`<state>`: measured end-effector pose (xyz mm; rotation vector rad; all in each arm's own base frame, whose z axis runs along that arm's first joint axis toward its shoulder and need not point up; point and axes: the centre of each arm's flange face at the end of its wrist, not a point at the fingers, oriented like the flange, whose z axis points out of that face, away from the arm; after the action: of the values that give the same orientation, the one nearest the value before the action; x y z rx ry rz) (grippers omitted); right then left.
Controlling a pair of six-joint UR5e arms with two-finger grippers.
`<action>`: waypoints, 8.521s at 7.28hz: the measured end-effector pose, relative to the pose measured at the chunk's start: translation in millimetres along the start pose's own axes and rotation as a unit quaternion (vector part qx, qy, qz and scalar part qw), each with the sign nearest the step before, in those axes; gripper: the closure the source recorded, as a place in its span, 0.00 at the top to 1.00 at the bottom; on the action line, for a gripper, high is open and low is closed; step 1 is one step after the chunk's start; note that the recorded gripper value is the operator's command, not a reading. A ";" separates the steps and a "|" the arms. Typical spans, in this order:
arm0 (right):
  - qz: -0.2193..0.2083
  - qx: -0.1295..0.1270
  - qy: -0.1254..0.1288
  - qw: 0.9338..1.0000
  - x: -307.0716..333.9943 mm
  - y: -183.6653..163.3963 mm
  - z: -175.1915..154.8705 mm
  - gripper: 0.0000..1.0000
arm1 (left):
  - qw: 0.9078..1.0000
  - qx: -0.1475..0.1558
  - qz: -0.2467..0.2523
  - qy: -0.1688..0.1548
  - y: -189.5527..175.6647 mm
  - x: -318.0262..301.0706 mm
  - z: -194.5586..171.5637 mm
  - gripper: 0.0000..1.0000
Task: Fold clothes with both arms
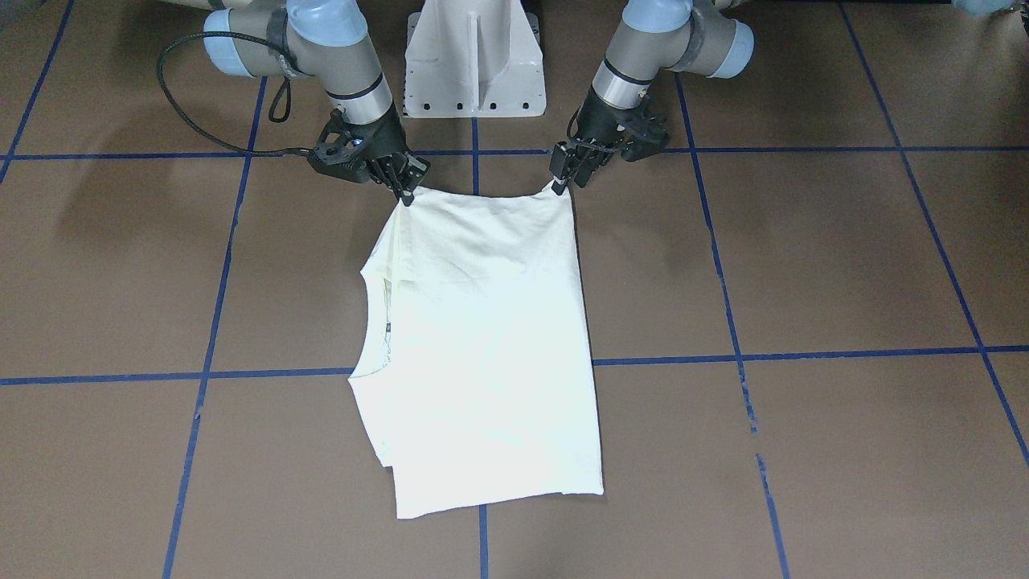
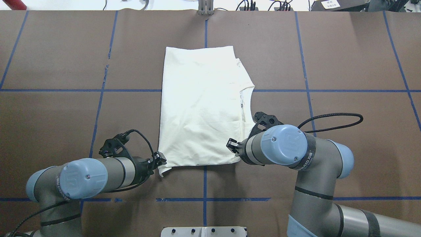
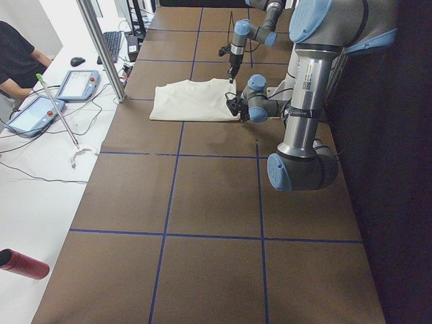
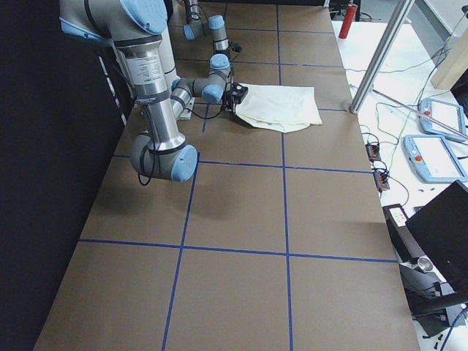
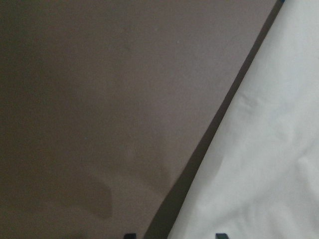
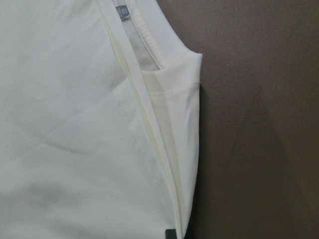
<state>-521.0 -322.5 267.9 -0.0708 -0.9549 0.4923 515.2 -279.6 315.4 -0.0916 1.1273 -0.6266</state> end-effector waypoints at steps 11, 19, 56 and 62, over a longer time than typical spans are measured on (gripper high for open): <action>-0.033 -0.081 -0.033 0.996 52.5 88.0 -75.8 0.00 | 0.996 -0.077 -0.039 -0.015 94.5 2.9 -111.9 0.00; 0.039 -0.019 -0.023 0.999 -41.5 -93.2 -42.2 0.00 | 0.994 0.070 0.081 -0.029 -79.0 121.1 -67.3 0.00; 0.027 -0.019 0.024 0.999 -80.5 -151.4 11.9 0.00 | 0.965 -0.118 0.169 0.163 -197.8 66.4 54.2 0.00; 0.021 -0.037 0.037 0.998 -107.1 -183.2 21.7 0.00 | 0.962 -0.108 0.172 0.181 -209.7 54.4 21.0 0.00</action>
<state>-521.2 -535.0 248.3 -0.1742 -0.8999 0.4893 460.1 -485.6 359.1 0.0355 1.5227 -0.2092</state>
